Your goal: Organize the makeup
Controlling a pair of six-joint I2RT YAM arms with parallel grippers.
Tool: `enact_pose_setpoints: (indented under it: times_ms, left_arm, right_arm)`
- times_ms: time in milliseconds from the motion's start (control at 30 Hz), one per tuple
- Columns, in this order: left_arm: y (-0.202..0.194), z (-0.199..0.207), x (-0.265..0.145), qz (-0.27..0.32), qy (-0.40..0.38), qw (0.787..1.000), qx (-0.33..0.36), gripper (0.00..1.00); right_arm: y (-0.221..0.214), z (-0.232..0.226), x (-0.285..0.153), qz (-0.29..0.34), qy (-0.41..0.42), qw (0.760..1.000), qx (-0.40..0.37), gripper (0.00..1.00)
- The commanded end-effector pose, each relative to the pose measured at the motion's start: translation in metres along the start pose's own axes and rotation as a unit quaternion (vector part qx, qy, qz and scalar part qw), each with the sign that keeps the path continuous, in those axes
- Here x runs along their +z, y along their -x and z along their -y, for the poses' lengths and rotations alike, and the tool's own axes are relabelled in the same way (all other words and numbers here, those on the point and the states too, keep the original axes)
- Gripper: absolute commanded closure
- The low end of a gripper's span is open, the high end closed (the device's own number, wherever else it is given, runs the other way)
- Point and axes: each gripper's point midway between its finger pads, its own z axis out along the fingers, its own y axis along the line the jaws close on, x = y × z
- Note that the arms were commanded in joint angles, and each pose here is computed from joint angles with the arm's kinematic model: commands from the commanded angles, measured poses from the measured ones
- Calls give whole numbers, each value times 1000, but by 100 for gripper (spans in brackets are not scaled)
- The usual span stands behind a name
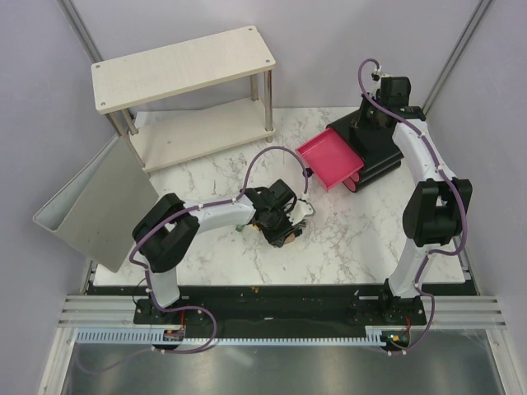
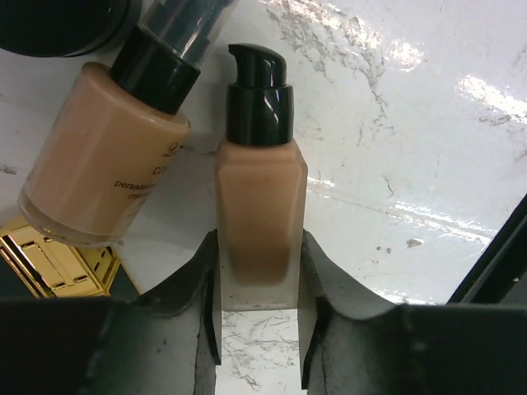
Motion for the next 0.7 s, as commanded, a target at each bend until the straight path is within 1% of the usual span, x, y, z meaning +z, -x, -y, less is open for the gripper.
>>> enact_pose_setpoints:
  times_ms: [0, 133, 267, 300, 367, 433, 500, 533, 600, 667]
  left_arm:
    - [13, 11, -5, 22, -18, 1000, 2, 98]
    - [16, 16, -16, 33, -11, 999, 17, 98]
    - [26, 16, -39, 59, 9, 998, 27, 98]
    - [33, 17, -51, 77, 18, 996, 32, 98]
    - [44, 11, -65, 94, 42, 994, 36, 98]
    - [64, 2, -86, 126, 74, 988, 42, 98]
    - [78, -11, -99, 140, 112, 983, 40, 98]
    - [94, -15, -107, 157, 123, 979, 41, 98]
    - [113, -22, -113, 175, 138, 974, 42, 98]
    - [140, -28, -112, 189, 140, 971, 44, 98]
  right_arm:
    - [-61, 19, 7, -104, -28, 994, 7, 100]
    - [-62, 18, 7, -105, -27, 994, 7, 100]
    - [-62, 18, 8, -105, -26, 994, 7, 100]
    - [-63, 18, 8, -106, -25, 994, 7, 100]
    - [-63, 18, 8, -106, -26, 994, 7, 100]
    - [-63, 18, 8, -106, -25, 994, 7, 100]
    - [-63, 18, 8, -106, -25, 994, 7, 100]
    - [-64, 18, 9, -107, -25, 994, 7, 100]
    - [-63, 18, 9, -107, -25, 994, 8, 100]
    - [-65, 19, 10, -109, -24, 994, 7, 100]
